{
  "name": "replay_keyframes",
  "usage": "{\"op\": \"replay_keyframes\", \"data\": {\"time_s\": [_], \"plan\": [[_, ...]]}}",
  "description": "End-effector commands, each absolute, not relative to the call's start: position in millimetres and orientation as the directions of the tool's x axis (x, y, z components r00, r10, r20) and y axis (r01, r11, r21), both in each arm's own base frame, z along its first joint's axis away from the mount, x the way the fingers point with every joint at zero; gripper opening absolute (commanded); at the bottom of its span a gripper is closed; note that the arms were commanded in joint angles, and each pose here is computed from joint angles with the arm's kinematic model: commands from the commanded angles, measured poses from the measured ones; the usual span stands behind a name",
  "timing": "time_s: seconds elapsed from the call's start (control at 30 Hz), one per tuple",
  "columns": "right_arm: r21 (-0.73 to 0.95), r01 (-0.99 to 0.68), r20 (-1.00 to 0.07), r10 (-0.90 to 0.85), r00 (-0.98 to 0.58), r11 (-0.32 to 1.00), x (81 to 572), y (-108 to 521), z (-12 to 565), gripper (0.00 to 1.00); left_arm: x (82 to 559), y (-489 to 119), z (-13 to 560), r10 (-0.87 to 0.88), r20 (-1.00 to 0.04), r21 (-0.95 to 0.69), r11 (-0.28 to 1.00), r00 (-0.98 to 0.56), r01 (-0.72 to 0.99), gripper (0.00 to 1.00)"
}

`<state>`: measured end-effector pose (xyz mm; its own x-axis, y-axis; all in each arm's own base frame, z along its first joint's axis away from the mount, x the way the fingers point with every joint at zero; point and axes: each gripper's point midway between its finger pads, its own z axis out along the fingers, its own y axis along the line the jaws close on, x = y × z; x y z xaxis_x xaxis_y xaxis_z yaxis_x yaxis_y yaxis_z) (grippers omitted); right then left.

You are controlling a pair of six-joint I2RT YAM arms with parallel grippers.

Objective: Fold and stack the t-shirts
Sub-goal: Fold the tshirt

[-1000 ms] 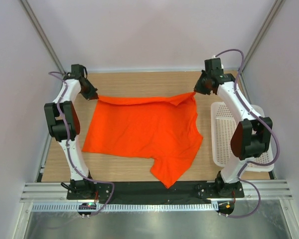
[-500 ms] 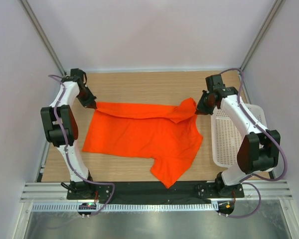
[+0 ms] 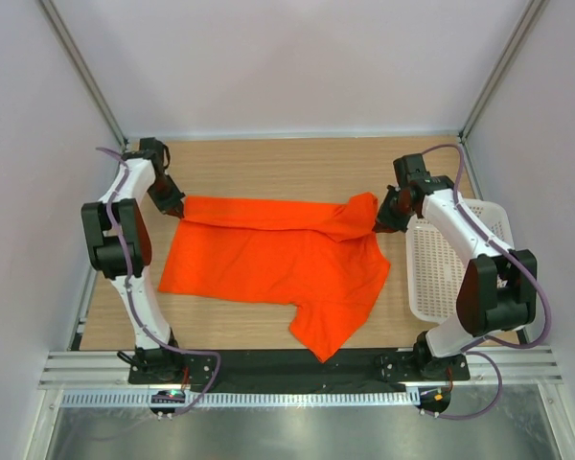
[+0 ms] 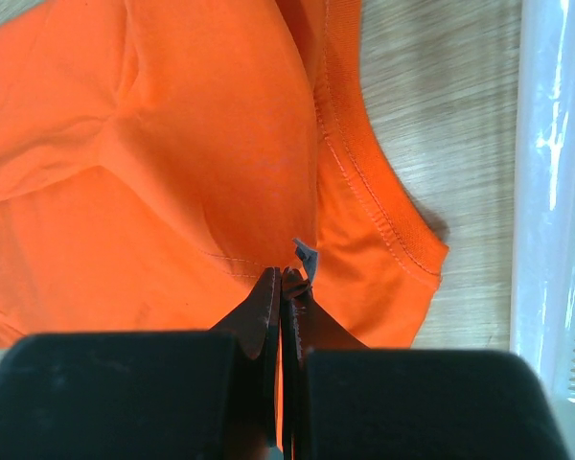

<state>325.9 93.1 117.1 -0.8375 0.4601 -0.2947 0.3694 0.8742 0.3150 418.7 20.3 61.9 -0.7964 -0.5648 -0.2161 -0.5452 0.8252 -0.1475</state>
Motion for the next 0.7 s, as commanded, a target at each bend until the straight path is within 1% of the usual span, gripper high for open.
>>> {"op": "replay_keyframes", "data": {"time_s": [0.0, 0.13, 0.23, 0.37, 0.47, 0.5, 0.53, 0.57, 0.6, 0.63, 0.67], "plan": [[0.344, 0.361, -0.330, 0.471, -0.818, 0.867, 330, 94, 137, 0.01, 420, 34, 62, -0.560, -0.233, -0.092, 0.826, -0.795, -0.555, 0.00], [0.314, 0.369, -0.316, 0.463, -0.828, 0.875, 325, 90, 129, 0.01, 413, 34, 47, -0.559, -0.199, -0.067, 0.827, -0.805, -0.558, 0.00], [0.297, 0.391, -0.277, 0.471, -0.838, 0.871, 316, 89, 115, 0.01, 409, 38, 42, -0.559, -0.191, -0.043, 0.826, -0.807, -0.562, 0.00], [0.272, 0.429, -0.221, 0.490, -0.844, 0.861, 299, 88, 84, 0.01, 410, 41, 44, -0.561, -0.207, -0.029, 0.822, -0.801, -0.568, 0.00], [0.269, 0.444, -0.197, 0.500, -0.843, 0.855, 291, 88, 70, 0.01, 412, 43, 49, -0.562, -0.226, -0.028, 0.820, -0.796, -0.571, 0.00], [0.268, 0.441, -0.191, 0.496, -0.847, 0.857, 289, 89, 67, 0.03, 412, 44, 50, -0.563, -0.230, -0.027, 0.819, -0.794, -0.573, 0.00], [0.260, 0.436, -0.185, 0.488, -0.853, 0.862, 288, 88, 65, 0.10, 412, 45, 56, -0.565, -0.236, -0.021, 0.817, -0.791, -0.577, 0.00], [0.244, 0.411, -0.187, 0.458, -0.869, 0.878, 288, 86, 67, 0.14, 412, 47, 59, -0.563, -0.239, -0.012, 0.816, -0.791, -0.577, 0.02], [0.207, 0.400, -0.209, 0.440, -0.873, 0.893, 290, 79, 71, 0.18, 411, 48, 64, -0.564, -0.242, -0.006, 0.815, -0.790, -0.580, 0.15], [0.177, 0.383, -0.238, 0.417, -0.877, 0.907, 292, 73, 78, 0.24, 411, 51, 74, -0.562, -0.264, 0.001, 0.813, -0.784, -0.583, 0.22], [0.140, 0.373, -0.289, 0.399, -0.870, 0.917, 300, 65, 91, 0.27, 409, 52, 83, -0.560, -0.275, 0.009, 0.812, -0.782, -0.584, 0.34]]}}
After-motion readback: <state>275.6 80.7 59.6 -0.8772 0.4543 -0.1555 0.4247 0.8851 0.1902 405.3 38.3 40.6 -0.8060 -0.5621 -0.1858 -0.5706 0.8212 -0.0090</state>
